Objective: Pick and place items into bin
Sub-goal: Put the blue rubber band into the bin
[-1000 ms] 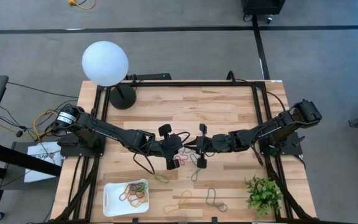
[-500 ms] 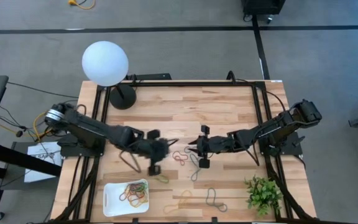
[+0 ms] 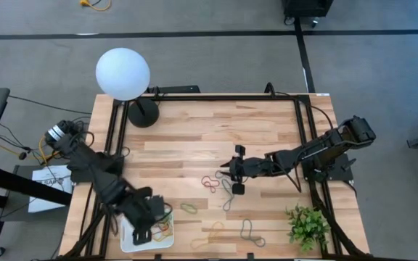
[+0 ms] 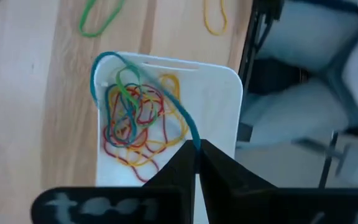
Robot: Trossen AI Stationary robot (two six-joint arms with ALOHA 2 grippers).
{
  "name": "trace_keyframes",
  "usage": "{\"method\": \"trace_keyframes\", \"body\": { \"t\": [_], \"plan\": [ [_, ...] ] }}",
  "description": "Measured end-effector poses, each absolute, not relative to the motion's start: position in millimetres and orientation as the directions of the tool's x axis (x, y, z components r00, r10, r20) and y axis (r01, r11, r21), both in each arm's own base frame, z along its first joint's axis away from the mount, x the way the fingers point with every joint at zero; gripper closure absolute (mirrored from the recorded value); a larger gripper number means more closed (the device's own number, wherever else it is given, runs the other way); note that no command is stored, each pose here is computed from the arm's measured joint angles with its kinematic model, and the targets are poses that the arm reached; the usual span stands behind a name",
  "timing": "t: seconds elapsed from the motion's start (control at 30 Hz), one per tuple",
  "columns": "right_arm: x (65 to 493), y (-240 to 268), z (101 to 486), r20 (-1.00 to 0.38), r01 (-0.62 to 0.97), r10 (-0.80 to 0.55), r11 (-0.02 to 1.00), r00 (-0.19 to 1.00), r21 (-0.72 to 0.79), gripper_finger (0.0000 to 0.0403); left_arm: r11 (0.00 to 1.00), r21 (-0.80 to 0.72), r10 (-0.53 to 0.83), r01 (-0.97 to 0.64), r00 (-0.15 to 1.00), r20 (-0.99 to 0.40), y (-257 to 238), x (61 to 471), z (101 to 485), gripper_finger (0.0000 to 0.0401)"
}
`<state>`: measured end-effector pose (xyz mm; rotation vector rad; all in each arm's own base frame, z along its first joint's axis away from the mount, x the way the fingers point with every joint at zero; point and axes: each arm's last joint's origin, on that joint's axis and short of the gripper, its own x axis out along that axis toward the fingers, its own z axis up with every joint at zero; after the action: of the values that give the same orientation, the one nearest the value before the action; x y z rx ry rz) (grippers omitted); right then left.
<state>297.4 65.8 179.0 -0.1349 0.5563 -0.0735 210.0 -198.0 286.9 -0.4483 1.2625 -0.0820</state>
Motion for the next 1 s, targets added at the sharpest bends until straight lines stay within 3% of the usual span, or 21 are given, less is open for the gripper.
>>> {"method": "trace_keyframes", "body": {
  "t": [0.2, 0.33, 0.6, 0.77, 0.9, 1.0],
  "plan": [
    [297.5, 60.5, 177.4, -0.536, 0.075, -0.122, 0.991, 0.835, -0.109, 0.0302, 0.884, -0.345, -0.201, -0.317, 0.408, -0.891, -211.3, 195.5, 286.8, 0.0389],
    [297.7, 58.8, 177.2, -0.538, 0.083, -0.128, 0.991, 0.833, -0.108, 0.0302, 0.877, -0.335, -0.182, -0.345, 0.407, -0.895, -211.9, 192.5, 286.0, 0.0377],
    [297.4, 58.9, 176.7, -0.543, 0.081, -0.128, 0.991, 0.83, -0.11, 0.0302, 0.863, -0.381, -0.233, -0.333, 0.409, -0.883, -215.3, 194.2, 287.5, 0.0356],
    [296.1, 57.3, 174.5, -0.565, 0.081, -0.135, 0.99, 0.814, -0.12, 0.0302, 0.881, -0.419, -0.297, -0.22, 0.432, -0.851, -220.4, 197.7, 290.7, 0.0358],
    [296.1, 56.0, 174.2, -0.569, 0.085, -0.139, 0.989, 0.811, -0.121, 0.0302, 0.913, -0.299, -0.135, -0.279, 0.485, -0.864, -210.5, 197.8, 287.6, 0.036],
    [296.2, 55.1, 174.2, -0.569, 0.088, -0.142, 0.989, 0.81, -0.121, 0.0302, 0.906, -0.204, -0.01, -0.37, 0.463, -0.886, -199.1, 195.6, 284.1, 0.036]
  ]
}}
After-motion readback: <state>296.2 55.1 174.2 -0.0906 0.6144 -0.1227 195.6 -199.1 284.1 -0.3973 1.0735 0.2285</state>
